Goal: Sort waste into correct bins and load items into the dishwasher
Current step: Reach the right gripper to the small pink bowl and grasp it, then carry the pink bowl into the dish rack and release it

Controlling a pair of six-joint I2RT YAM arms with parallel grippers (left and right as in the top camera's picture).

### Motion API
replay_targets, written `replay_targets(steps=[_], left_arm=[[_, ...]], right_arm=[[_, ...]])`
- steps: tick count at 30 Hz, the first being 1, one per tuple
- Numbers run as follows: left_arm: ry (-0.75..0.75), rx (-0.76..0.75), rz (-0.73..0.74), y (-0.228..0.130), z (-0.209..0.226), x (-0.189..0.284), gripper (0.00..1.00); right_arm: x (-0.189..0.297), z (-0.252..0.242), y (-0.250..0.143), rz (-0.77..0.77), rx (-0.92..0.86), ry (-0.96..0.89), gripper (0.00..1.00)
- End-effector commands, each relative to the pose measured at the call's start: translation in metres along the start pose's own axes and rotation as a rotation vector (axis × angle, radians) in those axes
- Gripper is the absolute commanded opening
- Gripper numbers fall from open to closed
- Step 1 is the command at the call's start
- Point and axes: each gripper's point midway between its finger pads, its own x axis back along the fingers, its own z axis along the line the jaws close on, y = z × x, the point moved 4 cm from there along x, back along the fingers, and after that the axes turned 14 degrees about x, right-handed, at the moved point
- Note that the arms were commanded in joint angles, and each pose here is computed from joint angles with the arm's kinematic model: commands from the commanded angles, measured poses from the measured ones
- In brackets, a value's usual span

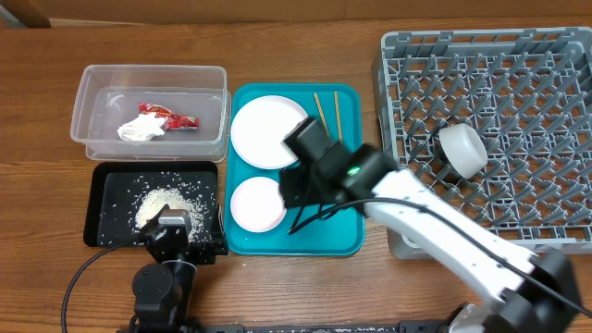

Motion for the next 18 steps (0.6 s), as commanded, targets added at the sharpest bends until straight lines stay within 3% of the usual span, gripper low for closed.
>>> replay_targets(steps=[1,6,10,12,15,18], left_arm=[[0.018,0.017,-0.013,0.000,0.004,0.000,1.00],[0.018,0.017,-0.013,0.000,0.004,0.000,1.00],[0.018,0.017,-0.013,0.000,0.004,0.000,1.00],[0.018,0.017,-0.013,0.000,0.004,0.000,1.00],[0.018,0.017,-0.013,0.000,0.004,0.000,1.00],[0.018,0.017,-0.013,0.000,0.004,0.000,1.00]], right_arm=[[-0.035,-0.015,-0.012,0.041,-0.098,-0.098,0.58],[-0.083,-0.022,-0.017,0.076,-0.111,-0.109,0.56],[-0.101,-0.025,-0.020,0.101,-0.113,-0.121,0.38],[-0.102,-0.026,-0.020,0.102,-0.113,-0.122,0.21],[-0.100,-0.026,-0.018,0.095,-0.114,-0.124,0.06],[-0.088,-0.035,-0.013,0.067,-0.125,-0.163,0.04]])
